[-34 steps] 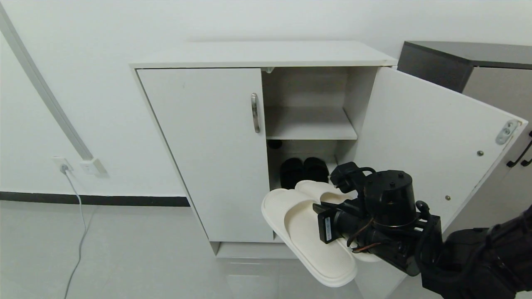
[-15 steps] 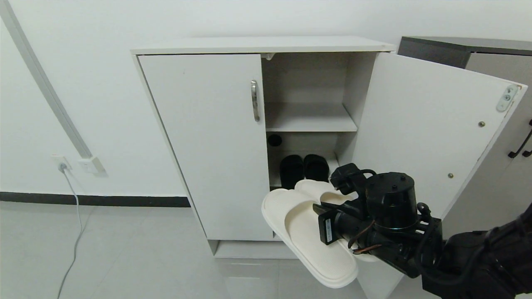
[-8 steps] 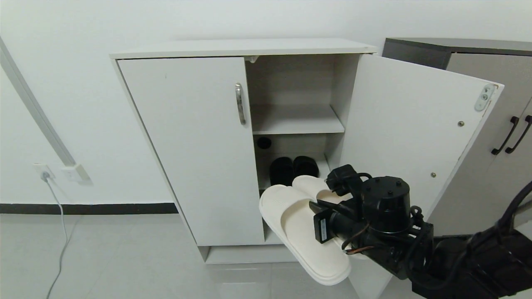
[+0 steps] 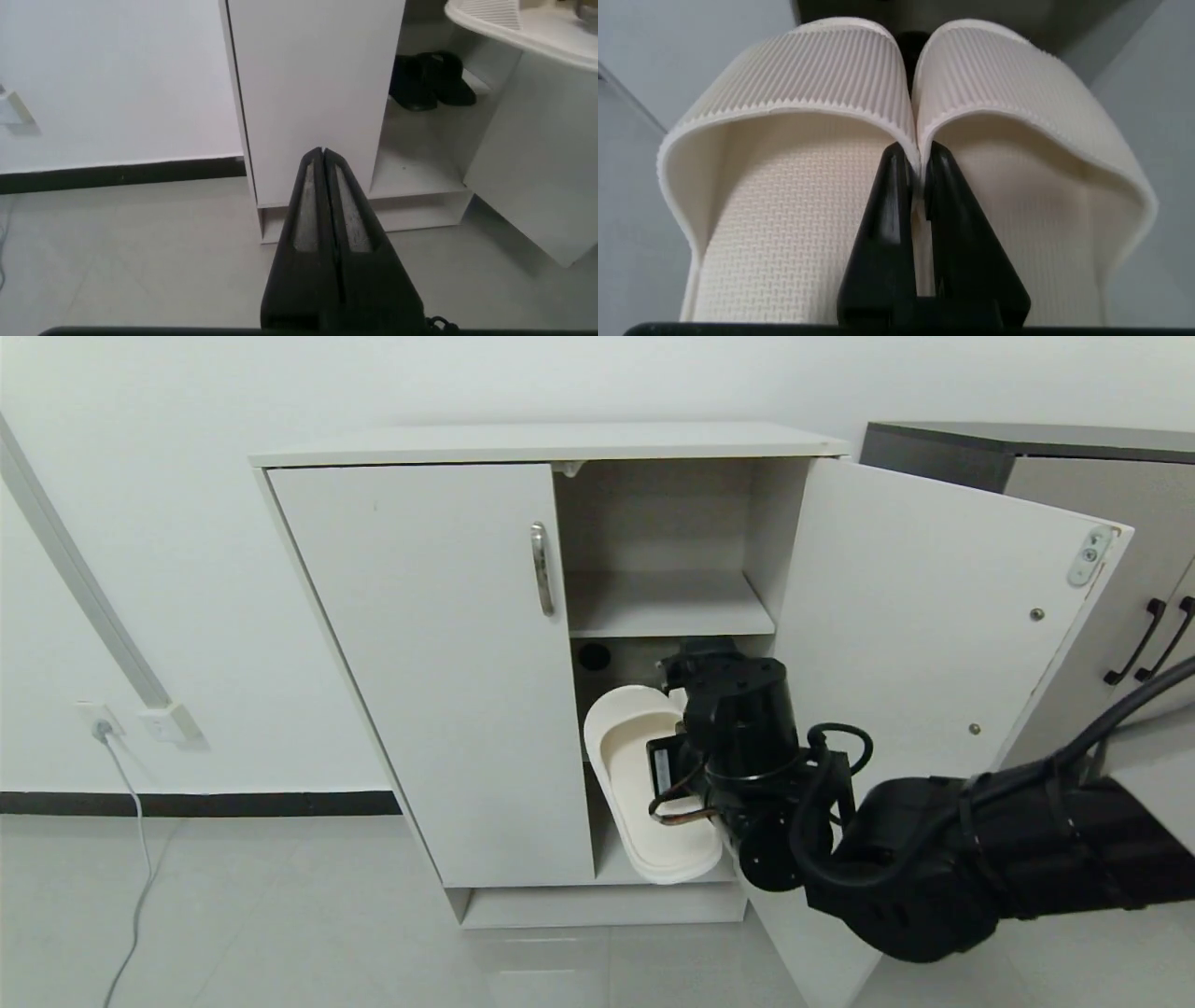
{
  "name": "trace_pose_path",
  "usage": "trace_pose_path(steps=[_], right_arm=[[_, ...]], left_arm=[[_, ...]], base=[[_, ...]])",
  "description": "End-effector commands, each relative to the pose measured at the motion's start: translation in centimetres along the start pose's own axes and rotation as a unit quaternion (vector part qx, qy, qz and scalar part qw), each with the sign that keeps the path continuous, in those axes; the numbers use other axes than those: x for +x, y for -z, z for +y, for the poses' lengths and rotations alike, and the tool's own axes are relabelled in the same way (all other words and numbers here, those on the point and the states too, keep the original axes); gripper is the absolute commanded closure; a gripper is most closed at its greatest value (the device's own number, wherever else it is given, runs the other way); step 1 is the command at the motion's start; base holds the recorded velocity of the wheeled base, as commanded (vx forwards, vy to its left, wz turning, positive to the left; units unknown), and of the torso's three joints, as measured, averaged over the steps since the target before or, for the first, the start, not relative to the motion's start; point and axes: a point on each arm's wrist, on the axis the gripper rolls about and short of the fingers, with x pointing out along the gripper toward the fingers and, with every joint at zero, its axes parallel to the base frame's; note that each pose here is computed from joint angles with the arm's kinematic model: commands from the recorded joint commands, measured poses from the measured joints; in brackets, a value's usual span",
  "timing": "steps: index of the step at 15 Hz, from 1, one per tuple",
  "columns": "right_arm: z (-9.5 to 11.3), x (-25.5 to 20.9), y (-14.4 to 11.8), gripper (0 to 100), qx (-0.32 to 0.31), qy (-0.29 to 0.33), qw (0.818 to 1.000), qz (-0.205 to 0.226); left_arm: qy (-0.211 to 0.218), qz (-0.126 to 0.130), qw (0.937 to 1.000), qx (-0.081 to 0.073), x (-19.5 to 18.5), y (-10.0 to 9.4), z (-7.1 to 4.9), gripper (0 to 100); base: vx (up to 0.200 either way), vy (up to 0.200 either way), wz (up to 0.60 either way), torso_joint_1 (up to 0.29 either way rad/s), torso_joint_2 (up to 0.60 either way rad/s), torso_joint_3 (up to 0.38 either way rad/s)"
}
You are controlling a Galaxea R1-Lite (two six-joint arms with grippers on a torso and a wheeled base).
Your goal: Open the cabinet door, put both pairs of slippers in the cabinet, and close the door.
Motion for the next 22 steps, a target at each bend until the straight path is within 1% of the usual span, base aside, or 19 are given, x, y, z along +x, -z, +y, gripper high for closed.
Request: trace_pose_path(steps=[1, 3, 4, 5, 8, 9, 10, 12, 14, 16, 22], right_arm=[[0.6, -0.5, -4.1, 100, 0.02, 0.02, 1.0, -0.009], [0.7, -0.7, -6.2, 100, 0.035, 0.046, 0.998, -0.015], [0.8, -0.6, -6.5, 100, 0.038, 0.053, 0.998, -0.02], [0.8, -0.6, -6.6, 100, 0.038, 0.053, 0.998, -0.021], [0.5, -0.7, -6.9, 100, 0.043, 0.058, 0.997, -0.025], [0.4, -0.8, -7.1, 100, 0.044, 0.067, 0.996, -0.028], [0.0, -0.6, -7.1, 100, 0.045, 0.092, 0.994, -0.031], [-0.3, -0.4, -7.2, 100, 0.045, 0.107, 0.993, -0.032], [-0.4, -0.4, -7.2, 100, 0.047, 0.101, 0.993, -0.033], [-0.3, -0.4, -7.2, 100, 0.045, 0.068, 0.996, -0.029], [-0.8, 0.9, -6.8, 100, 0.044, 0.077, 0.996, -0.023]], left_arm=[[0.0, 0.0, 1.0, -0.001, 0.0, 0.0, 0.0, 100], [0.0, 0.0, 1.0, -0.001, 0.0, 0.0, 0.0, 100], [0.0, 0.0, 1.0, -0.002, 0.0, 0.0, 0.0, 100], [0.0, 0.0, 1.0, -0.003, 0.0, 0.0, 0.0, 100], [0.0, 0.0, 1.0, -0.002, 0.0, 0.0, 0.0, 100], [-0.001, 0.0, 1.0, -0.002, 0.0, 0.0, 0.0, 100], [-0.001, 0.0, 1.0, -0.002, 0.0, 0.0, 0.0, 100], [-0.001, 0.0, 1.0, -0.002, 0.0, 0.0, 0.0, 100], [0.0, 0.0, 1.0, -0.002, 0.0, 0.0, 0.0, 100], [0.0, 0.0, 1.0, -0.002, 0.0, 0.0, 0.0, 100], [-0.001, 0.0, 1.0, -0.001, 0.0, 0.0, 0.0, 100]], base=[[0.0, 0.0, 0.0, 0.0, 0.0, 0.0], [0.0, 0.0, 0.0, 0.0, 0.0, 0.0], [0.0, 0.0, 0.0, 0.0, 0.0, 0.0], [0.0, 0.0, 0.0, 0.0, 0.0, 0.0], [0.0, 0.2, 0.0, 0.001, 0.0, 0.002], [0.0, 0.2, 0.0, 0.007, 0.0, 0.007], [0.0, 0.0, 0.0, 0.0, 0.0, 0.0], [0.0, 0.0, 0.0, 0.0, 0.0, 0.0], [0.0, 0.0, 0.0, 0.0, 0.0, 0.0], [0.0, 0.0, 0.0, 0.0, 0.0, 0.0], [0.0, 0.0, 0.0, 0.0, 0.0, 0.0]])
